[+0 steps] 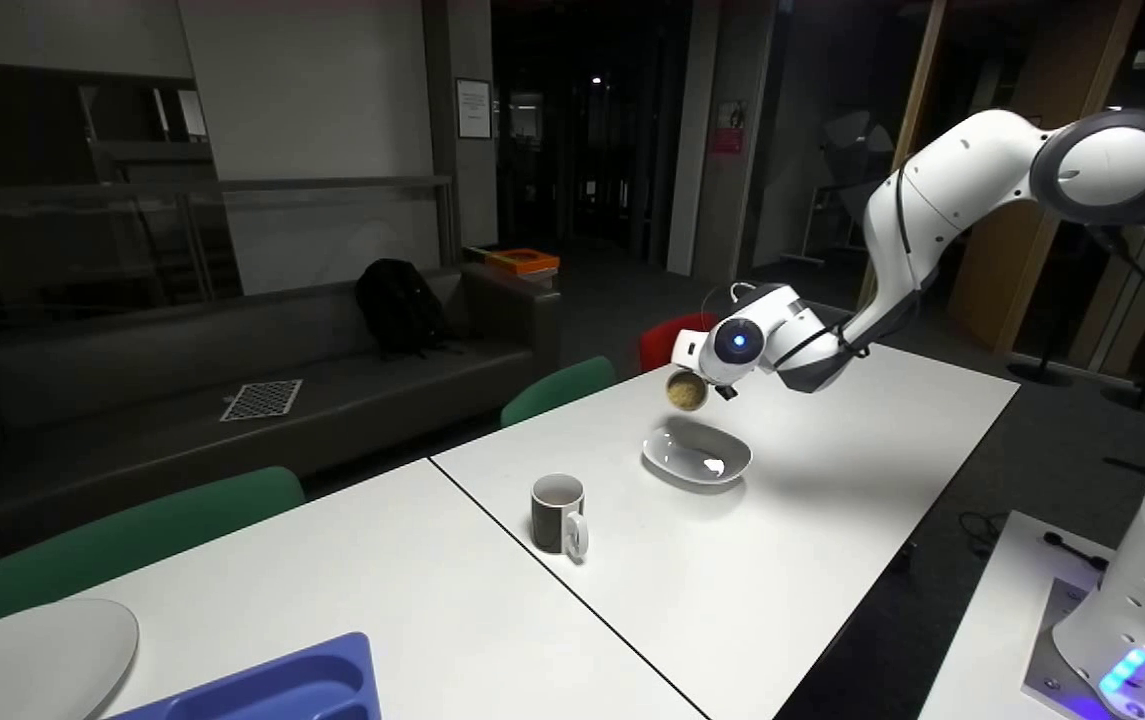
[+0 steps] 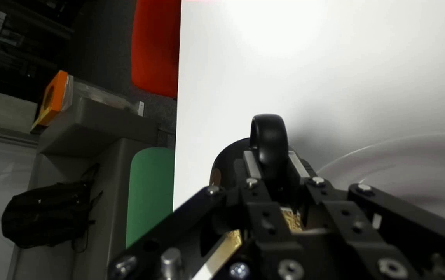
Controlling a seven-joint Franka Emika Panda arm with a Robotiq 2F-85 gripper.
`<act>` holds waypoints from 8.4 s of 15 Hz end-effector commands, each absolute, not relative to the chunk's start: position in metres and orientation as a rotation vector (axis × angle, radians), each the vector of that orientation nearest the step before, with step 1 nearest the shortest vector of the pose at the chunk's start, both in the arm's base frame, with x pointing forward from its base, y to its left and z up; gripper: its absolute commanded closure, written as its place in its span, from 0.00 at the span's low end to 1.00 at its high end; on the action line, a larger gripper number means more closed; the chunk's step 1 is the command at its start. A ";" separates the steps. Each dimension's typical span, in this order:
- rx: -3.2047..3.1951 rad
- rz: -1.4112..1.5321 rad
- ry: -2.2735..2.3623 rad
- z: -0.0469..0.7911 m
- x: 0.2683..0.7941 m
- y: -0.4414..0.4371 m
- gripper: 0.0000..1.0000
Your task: Pour the contents in the black mug on the right onto the white plate
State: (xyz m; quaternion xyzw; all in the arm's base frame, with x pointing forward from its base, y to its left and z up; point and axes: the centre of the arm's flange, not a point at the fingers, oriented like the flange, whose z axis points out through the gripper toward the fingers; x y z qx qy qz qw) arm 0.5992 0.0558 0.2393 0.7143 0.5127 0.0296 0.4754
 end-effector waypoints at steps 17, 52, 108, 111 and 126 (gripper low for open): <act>1.784 0.099 1.263 0.238 0.588 0.052 0.95; 1.403 -0.260 1.086 0.238 0.582 0.093 0.95; 1.064 -0.736 0.983 0.229 0.607 0.110 0.95; 1.062 -0.748 0.966 0.229 0.609 0.109 0.95; 1.039 -0.812 0.900 0.239 0.615 0.114 0.95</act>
